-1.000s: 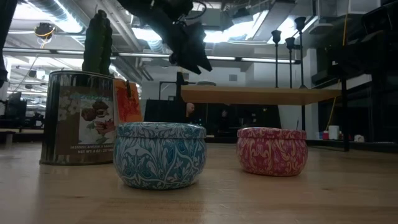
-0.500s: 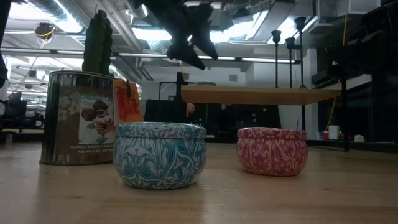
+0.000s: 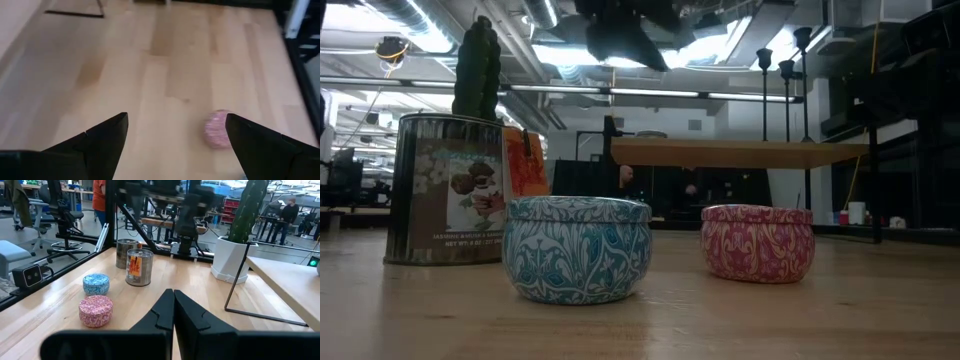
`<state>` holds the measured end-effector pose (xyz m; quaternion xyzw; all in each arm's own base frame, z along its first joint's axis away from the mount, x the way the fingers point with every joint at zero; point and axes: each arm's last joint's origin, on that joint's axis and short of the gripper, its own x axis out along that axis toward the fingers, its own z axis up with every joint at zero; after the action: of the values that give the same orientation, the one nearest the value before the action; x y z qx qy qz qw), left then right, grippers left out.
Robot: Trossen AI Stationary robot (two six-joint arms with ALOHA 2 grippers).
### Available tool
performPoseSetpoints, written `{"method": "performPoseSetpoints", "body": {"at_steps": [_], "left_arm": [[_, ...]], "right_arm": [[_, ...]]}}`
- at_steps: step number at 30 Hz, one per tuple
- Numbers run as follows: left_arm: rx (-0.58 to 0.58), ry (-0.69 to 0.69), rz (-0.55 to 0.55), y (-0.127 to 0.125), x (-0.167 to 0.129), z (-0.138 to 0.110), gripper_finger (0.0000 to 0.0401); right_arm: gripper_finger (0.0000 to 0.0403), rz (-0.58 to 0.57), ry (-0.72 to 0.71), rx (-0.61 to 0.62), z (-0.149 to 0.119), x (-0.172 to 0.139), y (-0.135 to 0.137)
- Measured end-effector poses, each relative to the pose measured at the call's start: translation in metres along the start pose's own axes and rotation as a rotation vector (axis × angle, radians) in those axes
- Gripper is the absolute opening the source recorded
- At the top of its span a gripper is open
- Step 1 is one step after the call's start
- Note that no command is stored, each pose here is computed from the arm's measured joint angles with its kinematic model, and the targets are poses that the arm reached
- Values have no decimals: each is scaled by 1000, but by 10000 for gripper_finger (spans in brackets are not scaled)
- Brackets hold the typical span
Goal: Pick & Place candle stick holders
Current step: Put the pink scented candle on the shelf
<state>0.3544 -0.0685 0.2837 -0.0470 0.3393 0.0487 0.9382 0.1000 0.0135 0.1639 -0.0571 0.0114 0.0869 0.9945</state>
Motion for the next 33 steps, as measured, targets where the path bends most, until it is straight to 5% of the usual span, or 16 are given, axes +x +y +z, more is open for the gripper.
{"method": "performPoseSetpoints", "body": {"at_steps": [9, 16, 29, 33], "left_arm": [[88, -1, 29, -34, 20, -16, 332], [-77, -9, -8, -35, 56, -23, 332], [-68, 34, 7, -37, 94, -43, 332], [30, 42, -6, -39, 94, -45, 332]], "right_arm": [[11, 0, 0, 0, 0, 0, 0], [11, 0, 0, 0, 0, 0, 0], [11, 0, 0, 0, 0, 0, 0], [11, 0, 0, 0, 0, 0, 0]]}}
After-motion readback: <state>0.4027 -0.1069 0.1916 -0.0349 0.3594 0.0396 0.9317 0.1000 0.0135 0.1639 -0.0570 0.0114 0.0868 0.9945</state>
